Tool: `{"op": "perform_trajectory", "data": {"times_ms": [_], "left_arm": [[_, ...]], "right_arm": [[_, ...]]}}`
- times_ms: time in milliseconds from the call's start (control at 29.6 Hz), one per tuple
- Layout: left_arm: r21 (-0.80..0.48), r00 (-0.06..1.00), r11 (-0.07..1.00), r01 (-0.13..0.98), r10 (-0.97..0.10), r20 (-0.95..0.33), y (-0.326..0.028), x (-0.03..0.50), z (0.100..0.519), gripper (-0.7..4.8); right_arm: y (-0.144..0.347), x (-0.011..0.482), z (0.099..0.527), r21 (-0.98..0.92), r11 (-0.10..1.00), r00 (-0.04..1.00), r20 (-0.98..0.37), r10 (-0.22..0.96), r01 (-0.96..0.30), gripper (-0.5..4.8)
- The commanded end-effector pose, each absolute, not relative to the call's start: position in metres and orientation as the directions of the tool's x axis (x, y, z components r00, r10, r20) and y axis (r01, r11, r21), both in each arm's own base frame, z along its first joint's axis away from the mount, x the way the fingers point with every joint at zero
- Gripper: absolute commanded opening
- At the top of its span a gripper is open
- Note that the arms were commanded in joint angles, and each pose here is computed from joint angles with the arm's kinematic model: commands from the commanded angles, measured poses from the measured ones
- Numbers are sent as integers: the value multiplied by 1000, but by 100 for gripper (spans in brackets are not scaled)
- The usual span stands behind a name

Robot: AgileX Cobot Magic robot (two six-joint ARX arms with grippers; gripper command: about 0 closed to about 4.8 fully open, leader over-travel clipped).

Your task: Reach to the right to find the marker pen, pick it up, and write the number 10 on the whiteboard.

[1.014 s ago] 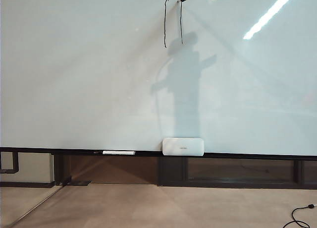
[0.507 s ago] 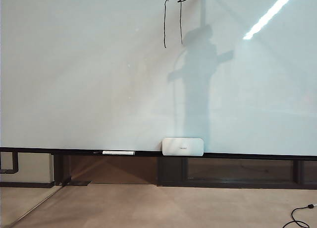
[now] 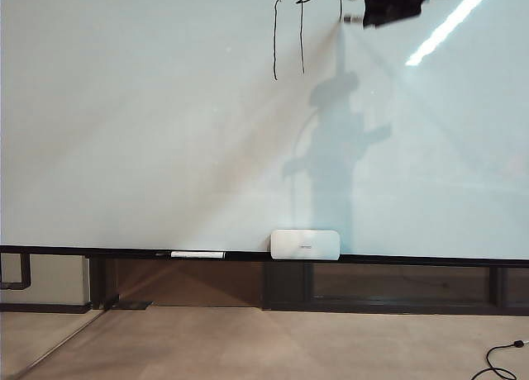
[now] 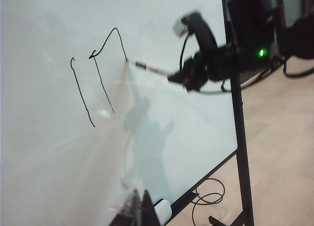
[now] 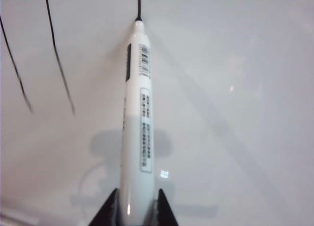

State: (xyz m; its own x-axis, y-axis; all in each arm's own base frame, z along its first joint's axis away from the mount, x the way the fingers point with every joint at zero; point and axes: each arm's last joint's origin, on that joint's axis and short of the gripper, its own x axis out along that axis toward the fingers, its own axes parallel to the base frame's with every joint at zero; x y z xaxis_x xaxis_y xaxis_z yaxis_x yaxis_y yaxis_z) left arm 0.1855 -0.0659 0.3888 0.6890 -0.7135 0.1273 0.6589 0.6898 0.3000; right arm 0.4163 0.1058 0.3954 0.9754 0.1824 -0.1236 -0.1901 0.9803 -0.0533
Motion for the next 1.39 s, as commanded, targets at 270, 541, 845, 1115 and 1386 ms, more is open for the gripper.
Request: {"op": "perform_trajectory", "data": {"times_ms": [270,541,845,1115,1386], "left_arm": [[318,682,689,651,-715,154,-66,184,393,-6],[321,681,689,649,-715,158,-66,184,393,-6],[310,684,687,657,-717,138,-67,190,389,-6],[312,684,687,656,-716,141,-67,190,389,-6],[312,684,688,656,-716,141,-67,190,390,-6]], "right_arm": [[106,419,364,-12,982,966,-186,182,-187,-3],[108,424,353,-4,979,955,-221,196,-202,-3],[108,424,349,-4,979,949,-246,197,-204,-3],[111,424,346,-4,976,942,-263,207,-216,-3],[138,417,352,-3,956,934,-213,287,-294,-3]]}}
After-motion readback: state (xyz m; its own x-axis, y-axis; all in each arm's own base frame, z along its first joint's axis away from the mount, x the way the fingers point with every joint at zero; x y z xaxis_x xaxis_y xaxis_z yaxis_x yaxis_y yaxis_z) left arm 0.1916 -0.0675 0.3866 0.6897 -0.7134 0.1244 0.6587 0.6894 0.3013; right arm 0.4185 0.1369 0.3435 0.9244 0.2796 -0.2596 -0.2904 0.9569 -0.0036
